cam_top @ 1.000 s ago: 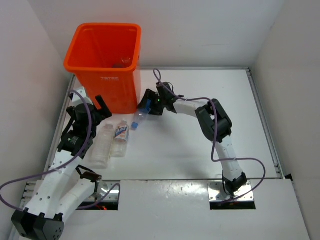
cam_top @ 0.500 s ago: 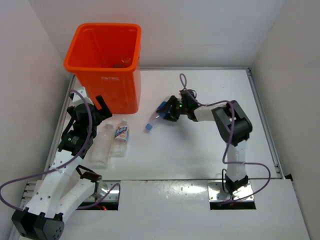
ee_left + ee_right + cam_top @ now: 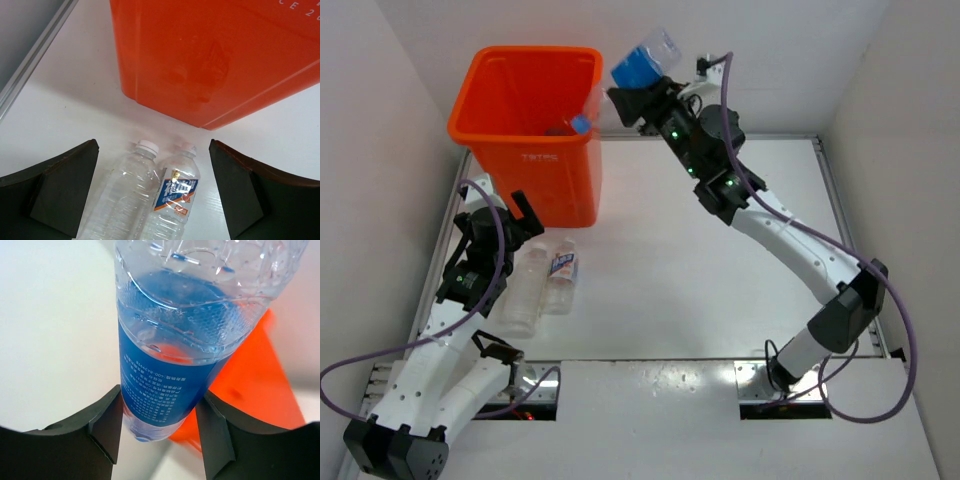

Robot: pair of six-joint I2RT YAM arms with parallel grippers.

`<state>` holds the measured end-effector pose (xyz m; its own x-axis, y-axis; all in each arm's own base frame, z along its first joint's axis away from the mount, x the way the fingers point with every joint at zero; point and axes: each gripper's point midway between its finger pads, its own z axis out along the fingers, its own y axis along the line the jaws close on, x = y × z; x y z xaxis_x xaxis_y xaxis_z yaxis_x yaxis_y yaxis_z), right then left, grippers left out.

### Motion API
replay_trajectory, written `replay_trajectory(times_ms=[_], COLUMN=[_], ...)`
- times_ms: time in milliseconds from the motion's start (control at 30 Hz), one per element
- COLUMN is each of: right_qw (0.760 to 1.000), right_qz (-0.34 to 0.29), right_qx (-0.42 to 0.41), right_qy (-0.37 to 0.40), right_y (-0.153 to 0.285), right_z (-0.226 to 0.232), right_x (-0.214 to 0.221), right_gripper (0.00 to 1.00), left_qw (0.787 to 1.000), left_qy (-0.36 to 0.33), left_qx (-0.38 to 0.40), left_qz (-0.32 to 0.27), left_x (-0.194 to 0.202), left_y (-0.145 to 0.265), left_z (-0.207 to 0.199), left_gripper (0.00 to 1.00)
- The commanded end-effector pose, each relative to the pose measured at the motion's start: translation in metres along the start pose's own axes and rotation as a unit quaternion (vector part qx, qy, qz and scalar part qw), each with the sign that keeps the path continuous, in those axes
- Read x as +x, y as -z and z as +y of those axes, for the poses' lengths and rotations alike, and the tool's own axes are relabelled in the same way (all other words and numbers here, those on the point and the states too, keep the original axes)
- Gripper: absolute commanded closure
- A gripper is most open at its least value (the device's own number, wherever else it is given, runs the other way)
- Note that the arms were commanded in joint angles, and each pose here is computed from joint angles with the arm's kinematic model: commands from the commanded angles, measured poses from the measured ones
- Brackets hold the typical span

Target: Put the plastic bottles in the bin

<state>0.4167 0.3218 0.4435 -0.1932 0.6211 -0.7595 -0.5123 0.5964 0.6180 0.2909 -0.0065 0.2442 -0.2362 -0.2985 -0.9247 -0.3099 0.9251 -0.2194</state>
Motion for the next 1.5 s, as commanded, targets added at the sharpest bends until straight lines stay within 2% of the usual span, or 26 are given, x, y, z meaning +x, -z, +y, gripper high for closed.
replay_trajectory(times_ms=[0, 33, 100, 133, 167, 200, 233, 267, 367, 400, 533, 600, 633, 667, 767, 800, 900, 933, 1000, 1033, 1067, 1100, 1167, 1200, 1300, 1467], right_qw=[0.991, 0.987, 0.990, 0.987, 0.988, 0.989, 0.988, 0.986, 0.984, 0.984, 0.984, 0.984, 0.983, 0.983, 0.975, 0.976, 0.973, 0.973, 0.971, 0.970, 0.970, 0.968, 0.959, 0.949, 0.911, 0.881], right_qz=[-0.101, -0.131, -0.093, -0.104, -0.091, -0.046, -0.054, -0.050, -0.038, -0.025, -0.020, -0.047, -0.090, -0.081, -0.161, -0.148, -0.156, -0.127, -0.130, -0.093, -0.085, -0.080, -0.023, 0.011, 0.068, 0.067], right_qx=[0.023, 0.003, -0.005, -0.017, -0.023, -0.011, -0.023, -0.012, 0.003, 0.003, 0.026, 0.029, 0.025, 0.035, 0.047, 0.054, 0.085, 0.105, 0.128, 0.154, 0.162, 0.184, 0.212, 0.237, 0.313, 0.369], right_qy=[0.085, 0.090, 0.109, 0.117, 0.124, 0.141, 0.143, 0.158, 0.172, 0.175, 0.173, 0.167, 0.156, 0.159, 0.145, 0.150, 0.148, 0.161, 0.153, 0.166, 0.161, 0.150, 0.184, 0.206, 0.260, 0.289], right_y=[-0.016, -0.022, -0.054, -0.063, -0.074, -0.101, -0.101, -0.106, -0.107, -0.105, -0.090, -0.063, -0.053, -0.043, 0.018, 0.016, 0.059, 0.067, 0.101, 0.113, 0.133, 0.145, 0.175, 0.192, 0.245, 0.303], right_z=[0.029, 0.054, 0.056, 0.076, 0.083, 0.063, 0.086, 0.081, 0.069, 0.064, 0.058, 0.061, 0.067, 0.053, 0.066, 0.057, 0.037, 0.012, -0.001, -0.031, -0.037, -0.052, -0.090, -0.117, -0.168, -0.204], right_x=[-0.033, -0.058, -0.018, -0.038, -0.028, 0.023, 0.008, 0.017, 0.037, 0.046, 0.018, -0.014, -0.042, -0.031, -0.107, -0.092, -0.100, -0.073, -0.074, -0.038, -0.034, -0.025, 0.018, 0.047, 0.087, 0.101], right_gripper=[0.69, 0.69, 0.69, 0.62, 0.55, 0.45, 0.39, 0.24, 0.00, 0.00, 0.00, 0.00, 0.00, 0.00, 0.00, 0.00, 0.00, 0.00, 0.00, 0.00, 0.00, 0.00, 0.00, 0.00, 0.00, 0.00], left_qw=[1.000, 1.000, 1.000, 1.000, 1.000, 1.000, 1.000, 1.000, 1.000, 1.000, 1.000, 1.000, 1.000, 1.000, 1.000, 1.000, 1.000, 1.000, 1.000, 1.000, 1.000, 1.000, 1.000, 0.999, 0.997, 0.989], left_qy=[0.000, 0.000, 0.000, 0.000, 0.002, 0.002, 0.002, 0.002, 0.002, 0.002, 0.000, 0.000, 0.000, 0.000, 0.000, 0.000, 0.000, 0.000, -0.002, -0.002, 0.005, 0.006, -0.002, -0.008, -0.029, -0.030], left_qx=[0.009, 0.009, 0.009, 0.014, 0.015, 0.015, 0.015, 0.015, 0.015, 0.015, 0.014, 0.014, 0.014, 0.014, 0.014, 0.014, 0.014, 0.014, 0.015, 0.015, 0.015, 0.011, 0.016, 0.011, 0.024, 0.105], left_qz=[-0.009, -0.009, -0.009, -0.007, -0.011, -0.011, -0.011, -0.011, -0.011, -0.011, -0.007, -0.007, -0.007, -0.007, -0.007, -0.007, -0.007, -0.007, -0.011, -0.011, -0.011, -0.001, 0.019, 0.029, 0.062, 0.097], left_x=[-0.004, -0.004, -0.004, -0.003, -0.005, -0.005, -0.005, -0.005, -0.005, -0.005, -0.003, -0.003, -0.003, -0.003, -0.003, -0.003, -0.003, -0.003, -0.005, -0.005, -0.005, 0.002, 0.021, 0.029, 0.052, 0.075], left_y=[0.000, 0.000, 0.000, 0.000, 0.002, 0.002, 0.002, 0.002, 0.002, 0.002, 0.000, 0.000, 0.000, 0.000, 0.000, 0.000, 0.000, 0.000, 0.002, 0.002, 0.002, 0.001, -0.002, -0.004, -0.004, 0.003], left_z=[-0.004, -0.004, -0.004, -0.006, -0.006, -0.006, -0.006, -0.006, -0.006, -0.006, -0.006, -0.006, -0.006, -0.006, -0.006, -0.006, -0.006, -0.006, -0.005, -0.005, -0.006, -0.004, -0.003, -0.001, -0.007, -0.045], left_gripper=[0.00, 0.00, 0.00, 0.00, 0.00, 0.00, 0.00, 0.00, 0.00, 0.00, 0.00, 0.00, 0.00, 0.00, 0.00, 0.00, 0.00, 0.00, 0.00, 0.00, 0.00, 0.00, 0.00, 0.00, 0.00, 0.00])
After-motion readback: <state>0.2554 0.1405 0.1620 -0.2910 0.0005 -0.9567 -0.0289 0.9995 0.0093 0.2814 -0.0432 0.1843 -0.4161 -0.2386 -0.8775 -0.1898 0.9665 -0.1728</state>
